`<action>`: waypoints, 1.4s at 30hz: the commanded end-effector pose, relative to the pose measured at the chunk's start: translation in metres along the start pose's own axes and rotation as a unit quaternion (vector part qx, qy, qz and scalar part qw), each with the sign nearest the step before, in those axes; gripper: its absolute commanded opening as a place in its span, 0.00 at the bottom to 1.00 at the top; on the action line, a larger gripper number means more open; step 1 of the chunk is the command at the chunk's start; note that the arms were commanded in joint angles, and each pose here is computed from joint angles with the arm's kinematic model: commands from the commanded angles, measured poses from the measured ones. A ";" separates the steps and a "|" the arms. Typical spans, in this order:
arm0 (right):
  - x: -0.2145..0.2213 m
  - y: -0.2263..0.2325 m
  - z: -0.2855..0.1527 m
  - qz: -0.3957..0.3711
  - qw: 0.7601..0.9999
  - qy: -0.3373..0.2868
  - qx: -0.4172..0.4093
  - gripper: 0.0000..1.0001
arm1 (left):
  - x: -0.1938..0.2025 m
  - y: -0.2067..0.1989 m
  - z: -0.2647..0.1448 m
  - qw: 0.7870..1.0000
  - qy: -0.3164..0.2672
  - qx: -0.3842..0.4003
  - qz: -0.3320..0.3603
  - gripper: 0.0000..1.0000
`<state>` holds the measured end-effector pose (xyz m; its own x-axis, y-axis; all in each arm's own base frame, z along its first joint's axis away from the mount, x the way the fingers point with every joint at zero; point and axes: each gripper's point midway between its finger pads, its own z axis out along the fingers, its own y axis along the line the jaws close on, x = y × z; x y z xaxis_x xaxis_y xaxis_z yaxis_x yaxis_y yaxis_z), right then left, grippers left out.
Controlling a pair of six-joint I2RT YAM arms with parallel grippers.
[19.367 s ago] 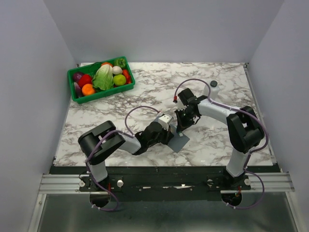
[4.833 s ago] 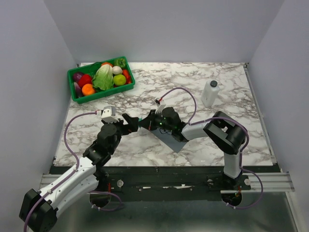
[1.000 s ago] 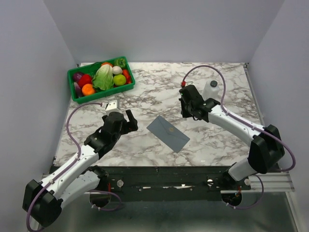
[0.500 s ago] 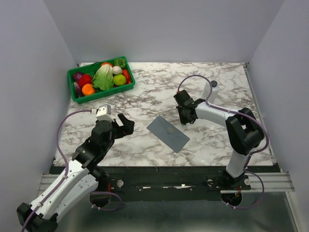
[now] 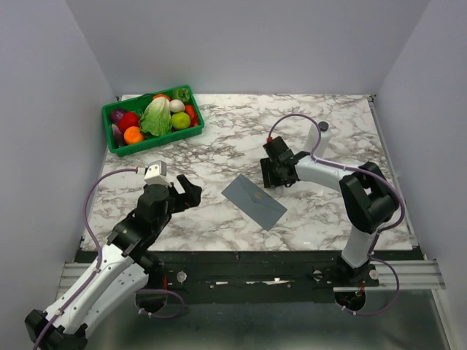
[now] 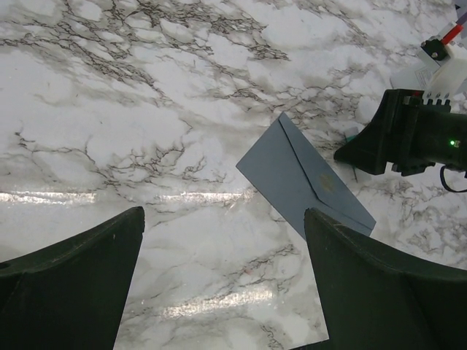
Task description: Place the letter into the envelope and seal it
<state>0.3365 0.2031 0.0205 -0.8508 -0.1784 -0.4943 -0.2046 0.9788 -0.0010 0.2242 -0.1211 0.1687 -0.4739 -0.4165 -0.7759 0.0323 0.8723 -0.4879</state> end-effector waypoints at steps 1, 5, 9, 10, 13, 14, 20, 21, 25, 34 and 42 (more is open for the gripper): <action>0.001 0.003 -0.025 -0.007 1.000 -0.004 -0.023 0.76 | -0.008 -0.004 -0.006 1.000 0.001 0.000 -0.007 0.99; -0.037 0.011 -0.081 -0.001 0.995 -0.080 -0.066 0.80 | -0.020 -0.006 -0.013 1.000 -0.012 -0.004 -0.009 0.99; -0.065 0.001 -0.162 0.018 0.976 -0.196 -0.096 0.88 | -0.035 -0.009 -0.024 0.999 -0.031 -0.004 -0.015 0.99; -0.065 -0.002 -0.176 0.022 0.971 -0.216 -0.102 0.93 | -0.036 -0.009 -0.026 0.999 -0.034 -0.005 -0.016 0.99; -0.053 -0.010 -0.215 0.032 0.954 -0.269 -0.131 1.00 | -0.043 -0.008 -0.034 0.998 -0.050 -0.001 -0.023 0.99; -0.049 -0.012 -0.223 0.037 0.949 -0.281 -0.139 1.00 | -0.047 -0.006 -0.039 0.998 -0.062 -0.002 -0.027 0.99; 0.010 -0.017 -0.252 0.065 0.916 -0.331 -0.218 1.00 | -0.051 0.005 -0.053 0.995 -0.090 -0.003 -0.038 0.99; 0.016 -0.018 -0.254 0.068 0.912 -0.337 -0.224 1.00 | -0.050 0.008 -0.053 0.995 -0.092 -0.008 -0.040 0.99; 0.048 -0.026 -0.249 0.102 0.896 -0.356 -0.245 1.00 | -0.045 0.020 -0.057 0.994 -0.095 -0.027 -0.054 0.99; 0.073 -0.041 -0.258 0.184 0.858 -0.395 -0.271 1.00 | -0.039 0.029 -0.061 0.990 -0.112 -0.021 -0.077 0.99; 0.073 -0.041 -0.252 0.185 0.862 -0.388 -0.267 1.00 | -0.040 0.028 -0.061 0.991 -0.114 -0.020 -0.071 0.99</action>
<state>0.1620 0.1293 0.2022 -0.3802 0.4346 -0.8164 -0.3746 0.7347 0.5656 0.1889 -0.0718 0.2126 -0.2816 -0.5769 -0.7667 -0.0217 0.8027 -0.5960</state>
